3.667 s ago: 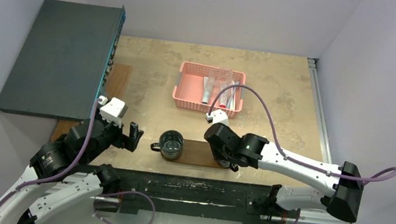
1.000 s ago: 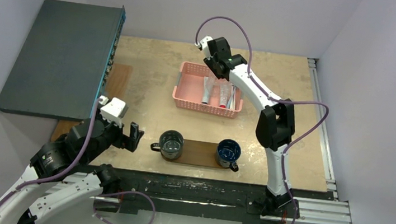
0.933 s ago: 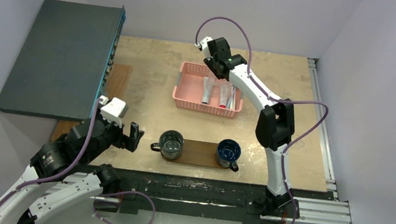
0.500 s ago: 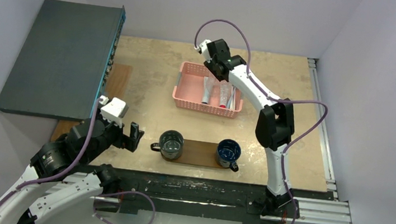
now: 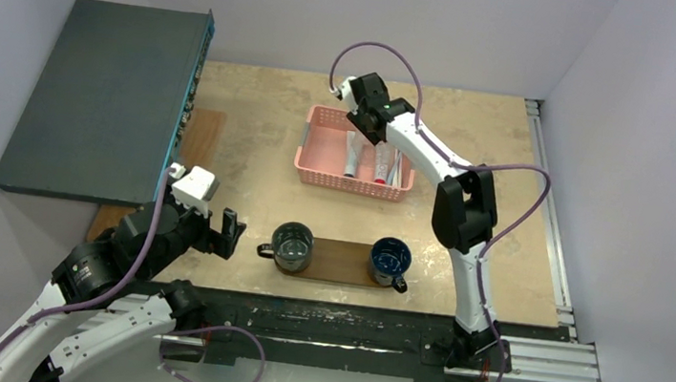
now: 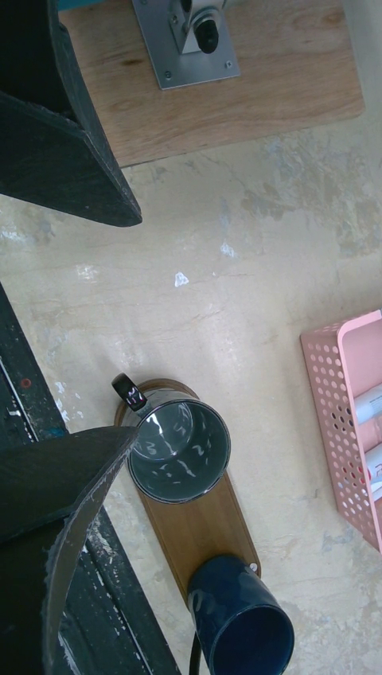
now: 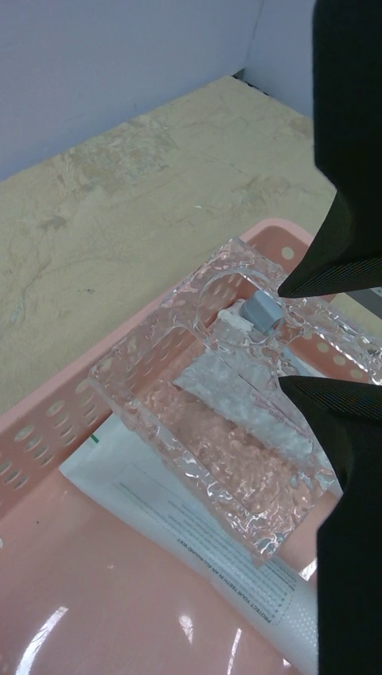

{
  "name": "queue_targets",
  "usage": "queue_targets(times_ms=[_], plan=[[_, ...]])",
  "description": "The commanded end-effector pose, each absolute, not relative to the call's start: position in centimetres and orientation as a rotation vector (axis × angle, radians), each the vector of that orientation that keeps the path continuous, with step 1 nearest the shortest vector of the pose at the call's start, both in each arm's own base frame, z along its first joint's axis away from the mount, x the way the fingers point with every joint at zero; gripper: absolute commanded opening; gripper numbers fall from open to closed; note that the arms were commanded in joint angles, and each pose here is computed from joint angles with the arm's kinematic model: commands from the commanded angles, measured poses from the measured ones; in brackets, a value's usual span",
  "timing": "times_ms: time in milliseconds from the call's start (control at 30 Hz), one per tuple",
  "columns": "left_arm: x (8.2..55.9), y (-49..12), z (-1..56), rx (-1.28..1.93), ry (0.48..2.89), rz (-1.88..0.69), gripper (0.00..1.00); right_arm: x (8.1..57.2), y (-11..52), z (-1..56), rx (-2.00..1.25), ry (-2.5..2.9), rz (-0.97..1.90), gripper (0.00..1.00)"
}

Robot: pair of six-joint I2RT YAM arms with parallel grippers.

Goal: Prepare toiletry sets of a toothbrush and toothpaste on the tray

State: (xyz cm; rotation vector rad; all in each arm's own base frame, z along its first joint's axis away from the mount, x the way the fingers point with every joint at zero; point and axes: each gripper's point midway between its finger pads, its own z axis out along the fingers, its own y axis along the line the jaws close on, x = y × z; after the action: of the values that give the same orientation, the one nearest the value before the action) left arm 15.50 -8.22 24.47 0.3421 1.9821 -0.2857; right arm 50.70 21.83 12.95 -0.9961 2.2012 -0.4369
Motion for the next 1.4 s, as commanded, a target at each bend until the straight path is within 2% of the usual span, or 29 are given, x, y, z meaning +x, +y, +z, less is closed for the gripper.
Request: queue_targets(times_ms=[0,233,900,1367], plan=[[15.8,-8.5,24.9,0.319,1.964,-0.304,0.96,50.9,22.2,13.4,-1.007,2.176,-0.44,0.43],[15.8,-8.5,25.0,0.318,1.96,-0.307,0.96,49.4,23.0,12.6,-1.098,2.142,-0.491,0.44],[15.6,-8.5,25.2,0.318,1.95,-0.321,0.96,48.0,25.7,15.5,-1.165,1.998,-0.542,0.45],[15.7,-8.5,25.1,0.315,1.953,-0.313,0.96,47.6,27.6,13.1,-1.311,2.019,-0.401,0.45]])
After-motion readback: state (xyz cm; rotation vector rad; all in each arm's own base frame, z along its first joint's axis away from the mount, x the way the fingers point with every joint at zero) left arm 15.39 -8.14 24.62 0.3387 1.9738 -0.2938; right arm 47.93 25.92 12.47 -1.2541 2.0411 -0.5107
